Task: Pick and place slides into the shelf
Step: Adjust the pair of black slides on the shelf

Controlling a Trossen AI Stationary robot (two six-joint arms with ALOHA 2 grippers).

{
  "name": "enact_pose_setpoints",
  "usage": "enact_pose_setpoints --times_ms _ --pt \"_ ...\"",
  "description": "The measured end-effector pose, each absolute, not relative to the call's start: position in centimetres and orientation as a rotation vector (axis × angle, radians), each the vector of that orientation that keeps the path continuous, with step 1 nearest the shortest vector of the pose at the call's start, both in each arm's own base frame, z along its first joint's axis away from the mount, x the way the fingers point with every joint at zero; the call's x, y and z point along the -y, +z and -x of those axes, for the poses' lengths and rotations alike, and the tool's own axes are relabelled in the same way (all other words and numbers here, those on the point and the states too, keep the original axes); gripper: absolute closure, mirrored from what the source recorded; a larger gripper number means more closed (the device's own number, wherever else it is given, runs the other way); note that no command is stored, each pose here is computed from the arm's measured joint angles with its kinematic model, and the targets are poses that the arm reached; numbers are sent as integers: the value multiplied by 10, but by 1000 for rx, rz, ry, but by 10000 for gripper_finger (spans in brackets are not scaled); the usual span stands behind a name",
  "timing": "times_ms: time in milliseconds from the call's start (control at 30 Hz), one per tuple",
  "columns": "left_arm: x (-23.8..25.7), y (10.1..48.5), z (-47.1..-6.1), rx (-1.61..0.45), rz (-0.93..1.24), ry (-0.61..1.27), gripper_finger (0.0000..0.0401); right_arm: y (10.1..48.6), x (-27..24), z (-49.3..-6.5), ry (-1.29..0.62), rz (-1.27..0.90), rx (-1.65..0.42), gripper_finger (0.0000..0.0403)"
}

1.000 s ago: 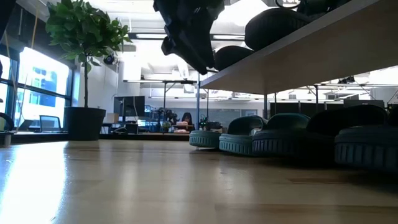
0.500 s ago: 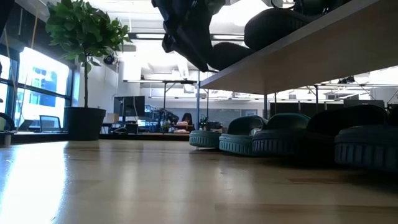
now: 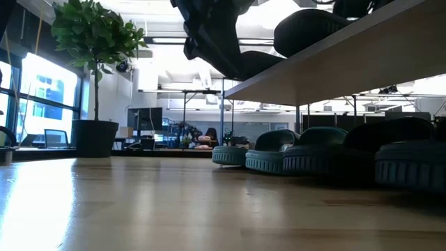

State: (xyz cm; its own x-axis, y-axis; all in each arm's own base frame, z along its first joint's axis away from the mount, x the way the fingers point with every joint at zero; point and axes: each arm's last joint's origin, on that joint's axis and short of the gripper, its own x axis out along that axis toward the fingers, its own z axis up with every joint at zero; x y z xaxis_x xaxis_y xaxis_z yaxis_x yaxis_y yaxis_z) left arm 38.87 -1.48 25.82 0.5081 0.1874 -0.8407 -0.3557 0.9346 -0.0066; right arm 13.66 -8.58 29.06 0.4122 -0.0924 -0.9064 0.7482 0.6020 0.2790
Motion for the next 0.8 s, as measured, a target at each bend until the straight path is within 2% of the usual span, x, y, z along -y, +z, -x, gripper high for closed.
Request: enact_pose_setpoints --times_ms 200,333,533,800 --pt "38 259 -389 -1018 189 89 247 305 73 -115 -657 -756 -1016 403" --pt "63 264 -395 -928 189 -47 247 310 63 -102 -624 -765 -1025 403" --pt "79 271 -408 -753 185 -52 247 311 57 -94 -587 -785 -1051 403" --pt "78 257 -415 -763 186 -8 247 311 56 -94 -580 -788 -1052 403"
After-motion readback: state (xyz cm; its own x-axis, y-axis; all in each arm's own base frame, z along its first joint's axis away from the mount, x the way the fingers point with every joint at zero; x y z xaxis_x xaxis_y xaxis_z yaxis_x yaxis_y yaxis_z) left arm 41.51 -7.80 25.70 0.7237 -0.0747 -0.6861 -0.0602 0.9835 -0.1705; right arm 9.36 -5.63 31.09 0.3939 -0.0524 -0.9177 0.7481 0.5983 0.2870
